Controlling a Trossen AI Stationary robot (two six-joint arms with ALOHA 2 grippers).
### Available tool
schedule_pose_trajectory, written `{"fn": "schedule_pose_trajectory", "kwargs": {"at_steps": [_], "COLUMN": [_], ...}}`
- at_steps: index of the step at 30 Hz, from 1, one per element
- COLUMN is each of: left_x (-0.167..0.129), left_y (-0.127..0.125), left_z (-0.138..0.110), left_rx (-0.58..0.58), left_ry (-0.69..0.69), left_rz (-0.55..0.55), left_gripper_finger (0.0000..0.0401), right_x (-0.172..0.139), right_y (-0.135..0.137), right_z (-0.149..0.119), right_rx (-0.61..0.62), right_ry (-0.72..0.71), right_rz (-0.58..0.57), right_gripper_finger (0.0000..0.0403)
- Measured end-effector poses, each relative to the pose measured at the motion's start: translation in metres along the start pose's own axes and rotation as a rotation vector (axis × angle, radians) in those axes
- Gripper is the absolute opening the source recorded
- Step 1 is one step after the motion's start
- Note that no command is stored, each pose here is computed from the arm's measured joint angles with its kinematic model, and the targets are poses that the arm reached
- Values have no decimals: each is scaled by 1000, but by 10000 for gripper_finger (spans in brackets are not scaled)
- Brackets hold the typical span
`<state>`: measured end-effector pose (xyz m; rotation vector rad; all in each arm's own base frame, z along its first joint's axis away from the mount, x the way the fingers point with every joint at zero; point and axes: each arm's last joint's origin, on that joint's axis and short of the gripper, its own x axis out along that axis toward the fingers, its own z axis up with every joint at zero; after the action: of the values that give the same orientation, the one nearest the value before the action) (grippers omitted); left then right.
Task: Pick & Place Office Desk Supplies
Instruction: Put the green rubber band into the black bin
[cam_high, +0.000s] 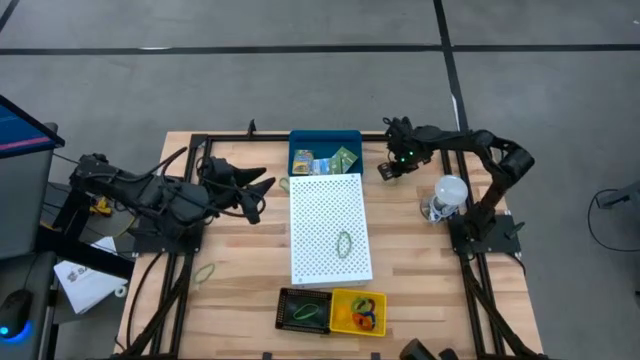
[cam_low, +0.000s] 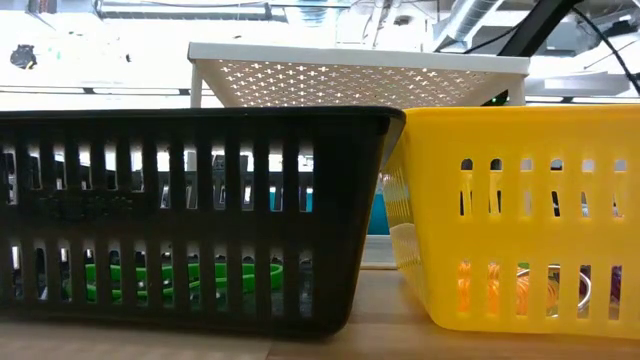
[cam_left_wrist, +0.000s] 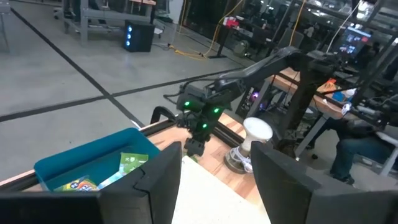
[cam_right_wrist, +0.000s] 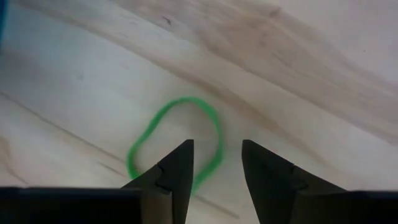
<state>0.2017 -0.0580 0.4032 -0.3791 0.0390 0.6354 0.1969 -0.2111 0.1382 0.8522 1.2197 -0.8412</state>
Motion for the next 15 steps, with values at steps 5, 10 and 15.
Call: {"fn": "schedule_pose_trajectory", "kwargs": {"at_steps": [5, 10, 15], "left_x": [0, 0, 0], "left_y": [-1, -1, -2], "left_z": [1, 2, 1], "left_rx": [-15, -22, -22], "left_ry": [-7, -8, 1], "left_rz": [-7, -15, -29], "left_gripper_finger": [186, 186, 186], "right_x": [9, 11, 12], "right_y": [5, 8, 9], "right_z": [0, -1, -2], "right_rx": [-1, -14, -18], "right_ry": [15, 15, 17], "right_rz": [-17, -51, -51], "right_gripper_finger": [132, 115, 72]}}
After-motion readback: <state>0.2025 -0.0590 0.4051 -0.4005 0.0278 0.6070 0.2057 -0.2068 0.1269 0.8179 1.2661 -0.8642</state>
